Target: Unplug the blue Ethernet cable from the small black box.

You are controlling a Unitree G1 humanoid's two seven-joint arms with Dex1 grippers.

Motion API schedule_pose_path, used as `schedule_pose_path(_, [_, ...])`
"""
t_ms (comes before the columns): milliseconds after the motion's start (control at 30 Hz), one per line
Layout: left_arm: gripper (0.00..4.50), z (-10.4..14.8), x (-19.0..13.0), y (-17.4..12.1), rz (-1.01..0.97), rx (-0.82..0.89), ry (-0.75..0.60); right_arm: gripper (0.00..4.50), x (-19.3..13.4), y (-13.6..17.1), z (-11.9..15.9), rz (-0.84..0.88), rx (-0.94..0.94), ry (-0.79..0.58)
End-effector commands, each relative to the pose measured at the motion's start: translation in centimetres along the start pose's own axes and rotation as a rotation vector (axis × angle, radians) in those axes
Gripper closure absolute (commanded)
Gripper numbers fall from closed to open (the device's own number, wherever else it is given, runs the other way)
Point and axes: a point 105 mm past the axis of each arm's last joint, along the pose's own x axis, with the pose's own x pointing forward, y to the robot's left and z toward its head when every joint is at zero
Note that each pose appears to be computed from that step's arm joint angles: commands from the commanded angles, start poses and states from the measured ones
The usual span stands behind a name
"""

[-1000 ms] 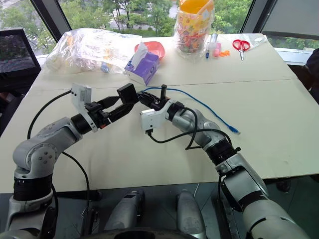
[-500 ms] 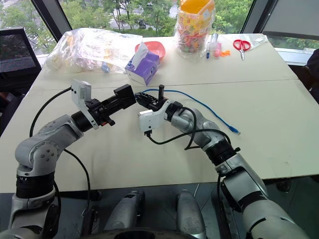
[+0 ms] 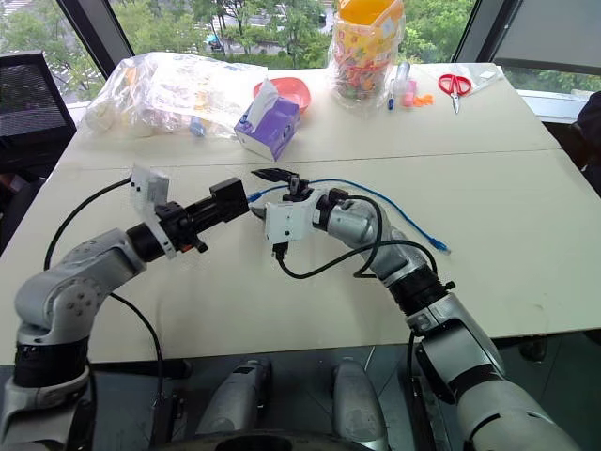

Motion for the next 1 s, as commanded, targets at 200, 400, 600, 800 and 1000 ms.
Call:
schedule_pose_path(200, [4.02, 2.1, -2.9, -2.5, -0.214, 0.04, -0.011, 0.32, -3.1, -1.6, 3.4, 0.386, 0.47, -0.178])
schedule_pose_path(400, [4.02, 3.0, -3.4, -2.6, -0.243, 0.052, -0.04, 0.32, -3.3, -1.9, 4.1, 0.528, 0.677, -0.209])
schedule_pose_path(600, [4.02, 3.4, -3.8, -2.9, -0.259, 0.035, -0.068, 0.32, -2.5, -1.7, 4.5, 0.565, 0.789, -0.229])
schedule_pose_path(800, [4.02, 3.6, -4.0, -3.2, -0.264, 0.034, -0.068, 0.32, -1.9, -1.5, 4.1, 0.577, 0.833, -0.214])
schedule_pose_path(1000, [4.02, 3.6, -4.2, -3.3, -0.262, 0.04, -0.06, 0.82, -1.5, -1.9, 3.6, 0.56, 0.883, -0.213])
